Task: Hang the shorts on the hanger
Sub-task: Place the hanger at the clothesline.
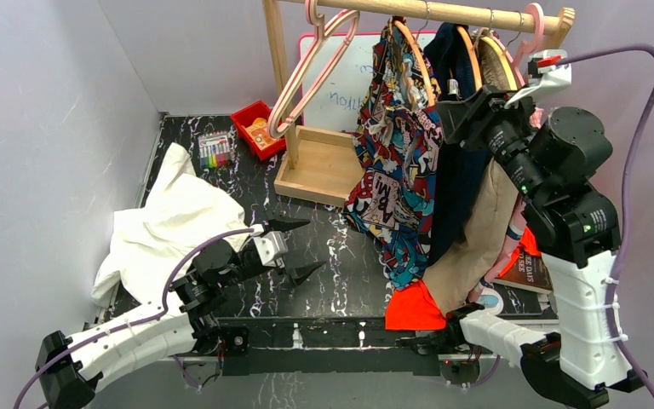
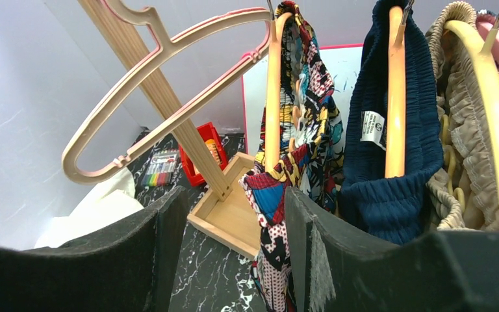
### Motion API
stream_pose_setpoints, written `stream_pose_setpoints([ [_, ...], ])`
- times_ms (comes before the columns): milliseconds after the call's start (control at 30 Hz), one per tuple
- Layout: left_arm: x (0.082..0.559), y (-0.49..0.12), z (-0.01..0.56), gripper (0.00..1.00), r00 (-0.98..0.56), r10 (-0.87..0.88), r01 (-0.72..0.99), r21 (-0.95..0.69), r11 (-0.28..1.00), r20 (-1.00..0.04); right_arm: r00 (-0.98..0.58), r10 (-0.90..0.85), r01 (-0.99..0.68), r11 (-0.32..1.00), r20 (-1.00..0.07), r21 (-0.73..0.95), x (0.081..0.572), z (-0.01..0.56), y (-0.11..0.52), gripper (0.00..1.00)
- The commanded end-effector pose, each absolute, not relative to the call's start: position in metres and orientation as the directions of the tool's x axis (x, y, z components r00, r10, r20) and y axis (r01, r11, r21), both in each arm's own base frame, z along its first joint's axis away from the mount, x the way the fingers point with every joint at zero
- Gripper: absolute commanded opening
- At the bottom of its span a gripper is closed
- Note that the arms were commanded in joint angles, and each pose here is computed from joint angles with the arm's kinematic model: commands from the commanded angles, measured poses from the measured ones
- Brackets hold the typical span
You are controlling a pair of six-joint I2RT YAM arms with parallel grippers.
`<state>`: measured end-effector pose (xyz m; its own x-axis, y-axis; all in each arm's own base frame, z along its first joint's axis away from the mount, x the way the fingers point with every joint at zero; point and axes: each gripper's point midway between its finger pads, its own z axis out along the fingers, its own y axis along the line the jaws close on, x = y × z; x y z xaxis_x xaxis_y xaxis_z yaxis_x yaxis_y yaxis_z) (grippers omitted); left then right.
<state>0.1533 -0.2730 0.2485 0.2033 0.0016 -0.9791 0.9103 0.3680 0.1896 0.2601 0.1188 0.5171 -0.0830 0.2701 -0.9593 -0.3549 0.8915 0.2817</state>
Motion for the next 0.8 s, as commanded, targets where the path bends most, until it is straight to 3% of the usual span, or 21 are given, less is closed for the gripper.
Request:
stream_pose_setpoints([
  [0,0.156,-0.271,0.262,0.98,0.226,-0.033,0.899,0.195,0.393,-0.974,-0.056,0.26,-0.371,0.891,-0.964,0.262,0.261,0.524,0.12,0.64],
  [333,0.158,-0.273,0.256,0.98,0.213,-0.013,0.9,0.19,0.392,-0.977,0.066,0.346,-0.3,0.901,-0.936,0.312,0.308,0.553,0.121,0.63],
  [767,0.156,-0.275,0.254,0.98,0.214,-0.004,0.906,0.197,0.376,-0.977,-0.011,0.308,-0.287,0.91,-0.951,0.298,0.362,0.518,0.146,0.65],
])
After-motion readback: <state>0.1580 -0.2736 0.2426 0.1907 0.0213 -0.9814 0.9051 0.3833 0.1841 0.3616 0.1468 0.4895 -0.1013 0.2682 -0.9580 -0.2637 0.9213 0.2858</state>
